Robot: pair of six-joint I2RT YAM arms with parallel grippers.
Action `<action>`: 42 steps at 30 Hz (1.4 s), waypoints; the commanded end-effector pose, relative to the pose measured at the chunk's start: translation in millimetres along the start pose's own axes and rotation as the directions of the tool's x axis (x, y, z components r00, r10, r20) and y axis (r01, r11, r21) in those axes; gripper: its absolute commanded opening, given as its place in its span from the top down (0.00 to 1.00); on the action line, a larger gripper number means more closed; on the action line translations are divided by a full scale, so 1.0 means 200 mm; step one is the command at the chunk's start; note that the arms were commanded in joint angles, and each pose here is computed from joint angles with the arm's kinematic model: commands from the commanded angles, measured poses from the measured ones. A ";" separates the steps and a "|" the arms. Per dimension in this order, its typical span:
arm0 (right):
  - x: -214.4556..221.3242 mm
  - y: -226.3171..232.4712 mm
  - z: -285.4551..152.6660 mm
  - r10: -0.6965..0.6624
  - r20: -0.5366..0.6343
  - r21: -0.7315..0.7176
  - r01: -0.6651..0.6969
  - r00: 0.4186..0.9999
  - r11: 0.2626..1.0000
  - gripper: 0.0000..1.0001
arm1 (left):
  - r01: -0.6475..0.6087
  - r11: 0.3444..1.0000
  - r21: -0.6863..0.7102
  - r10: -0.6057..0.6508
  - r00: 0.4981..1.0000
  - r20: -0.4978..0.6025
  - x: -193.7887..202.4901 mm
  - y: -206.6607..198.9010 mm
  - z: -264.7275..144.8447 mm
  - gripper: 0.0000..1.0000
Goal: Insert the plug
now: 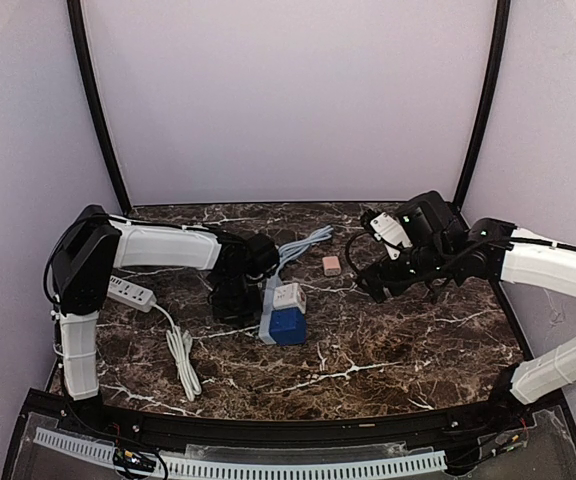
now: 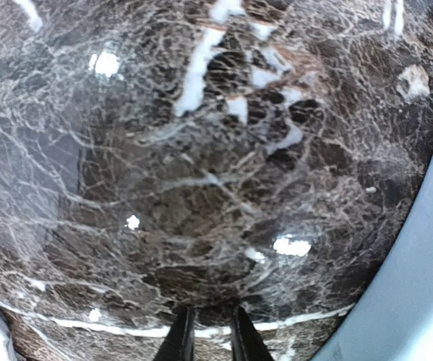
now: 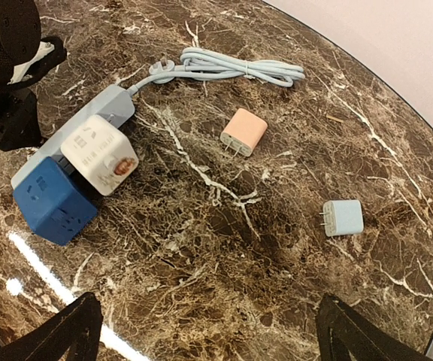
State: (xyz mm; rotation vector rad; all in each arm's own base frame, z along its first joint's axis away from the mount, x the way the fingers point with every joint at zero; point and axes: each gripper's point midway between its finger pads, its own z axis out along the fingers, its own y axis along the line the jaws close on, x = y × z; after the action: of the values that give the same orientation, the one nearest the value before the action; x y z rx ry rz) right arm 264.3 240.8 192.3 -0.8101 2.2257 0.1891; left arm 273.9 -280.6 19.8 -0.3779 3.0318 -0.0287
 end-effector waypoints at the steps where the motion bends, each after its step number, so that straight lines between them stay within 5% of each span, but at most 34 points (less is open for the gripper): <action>1: -0.02 -0.01 0.00 0.008 0.022 -0.007 -0.008 1.000 1.000 0.01 | -0.005 0.999 0.042 0.005 1.000 -0.009 0.05 -0.04 -0.03 0.80; 11: -0.03 0.03 0.00 0.014 0.020 -0.045 -0.013 1.000 0.999 0.01 | 0.076 0.991 -0.111 -0.067 0.994 0.084 0.07 0.35 -0.23 0.25; 14: -0.03 0.04 0.00 0.016 0.018 -0.058 -0.015 1.000 0.998 0.01 | 0.111 0.985 -0.131 -0.100 0.991 0.087 0.10 0.47 -0.25 0.17; 23: -0.02 0.06 -0.01 0.024 0.014 -0.080 -0.023 1.000 0.997 0.02 | 0.207 0.948 -0.243 -0.206 0.978 0.031 0.26 0.76 -0.19 0.17; 30: -0.03 0.07 -0.01 0.026 0.005 -0.092 -0.026 1.000 0.995 0.01 | 0.233 0.952 -0.200 -0.233 0.972 0.021 0.30 0.78 -0.14 0.18; 42: 0.00 0.05 -0.02 0.034 -0.019 -0.077 -0.036 0.999 0.996 0.01 | 0.288 0.944 -0.164 -0.293 0.956 -0.010 0.41 0.87 0.01 0.45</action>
State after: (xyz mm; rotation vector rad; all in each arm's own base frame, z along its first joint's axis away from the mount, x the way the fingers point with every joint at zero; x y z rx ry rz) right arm 252.0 250.0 187.3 -0.8518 2.2627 0.2858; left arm 159.8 -130.9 18.8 -0.7743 2.9924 0.2809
